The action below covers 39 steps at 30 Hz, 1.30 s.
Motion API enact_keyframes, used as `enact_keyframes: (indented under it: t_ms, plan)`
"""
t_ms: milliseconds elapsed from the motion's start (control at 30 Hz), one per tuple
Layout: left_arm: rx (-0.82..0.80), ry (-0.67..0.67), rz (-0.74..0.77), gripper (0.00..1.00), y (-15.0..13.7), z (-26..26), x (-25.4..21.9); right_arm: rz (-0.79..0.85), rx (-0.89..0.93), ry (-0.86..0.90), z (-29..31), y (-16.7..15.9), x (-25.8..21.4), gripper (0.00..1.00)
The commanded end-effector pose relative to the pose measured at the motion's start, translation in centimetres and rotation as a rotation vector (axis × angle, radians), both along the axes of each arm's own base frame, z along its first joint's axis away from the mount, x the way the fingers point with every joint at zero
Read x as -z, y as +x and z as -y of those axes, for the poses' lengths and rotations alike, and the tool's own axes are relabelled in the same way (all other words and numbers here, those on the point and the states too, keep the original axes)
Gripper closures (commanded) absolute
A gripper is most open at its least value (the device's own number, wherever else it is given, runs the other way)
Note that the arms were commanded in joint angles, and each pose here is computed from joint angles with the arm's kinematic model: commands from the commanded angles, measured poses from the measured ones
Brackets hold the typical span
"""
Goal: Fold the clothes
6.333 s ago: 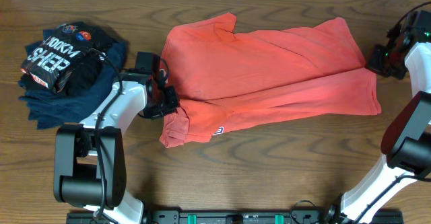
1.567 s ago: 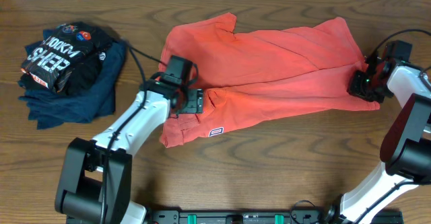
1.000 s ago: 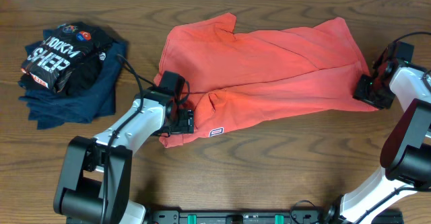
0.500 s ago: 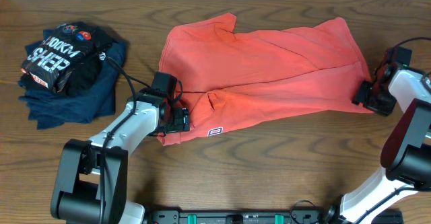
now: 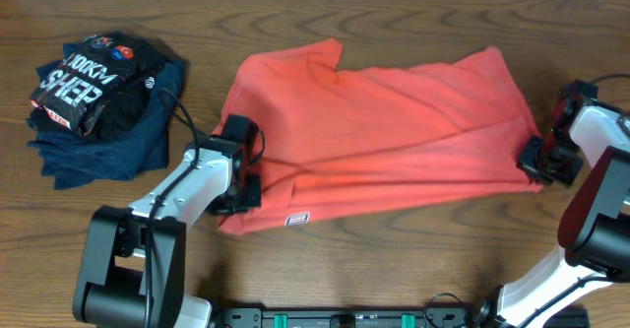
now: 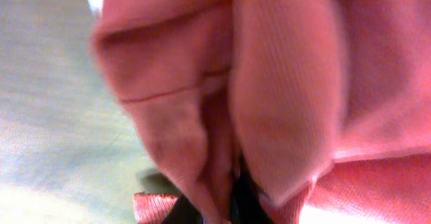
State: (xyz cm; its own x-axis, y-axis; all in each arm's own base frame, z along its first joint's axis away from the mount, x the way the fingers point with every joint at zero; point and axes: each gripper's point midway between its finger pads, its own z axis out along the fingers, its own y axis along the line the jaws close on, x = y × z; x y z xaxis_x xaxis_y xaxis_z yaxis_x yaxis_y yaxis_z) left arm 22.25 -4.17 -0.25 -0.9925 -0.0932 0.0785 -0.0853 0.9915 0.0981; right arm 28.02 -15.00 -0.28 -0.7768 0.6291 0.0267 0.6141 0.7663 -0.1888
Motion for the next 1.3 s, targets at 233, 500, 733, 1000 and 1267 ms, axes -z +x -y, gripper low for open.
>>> enact_keyframes:
  t_ms: [233, 500, 733, 1000, 1267]
  plan:
    - [-0.037, 0.213, -0.056, 0.94, -2.1, -4.0, 0.1, -0.144, 0.140, -0.068, 2.0, -4.7, -0.7, 0.99]
    - [-0.038, 0.211, -0.049, 0.94, -2.0, -4.0, 0.0, -0.107, 0.143, -0.061, 1.7, -4.4, -1.9, 0.99]
    - [-0.044, 0.196, 0.009, 0.25, -1.1, -3.8, -0.8, 0.020, 0.154, -0.081, 1.8, -3.1, -4.8, 0.91]
    - [-0.053, 0.175, 0.094, 0.02, -0.1, -3.6, -3.1, 0.066, 0.156, -0.049, 1.2, -2.5, -5.4, 0.26]
    - [-0.055, 0.092, 0.395, 0.02, 5.6, -2.2, -9.3, 0.230, 0.024, 0.148, -2.0, 1.2, -5.6, 0.29]
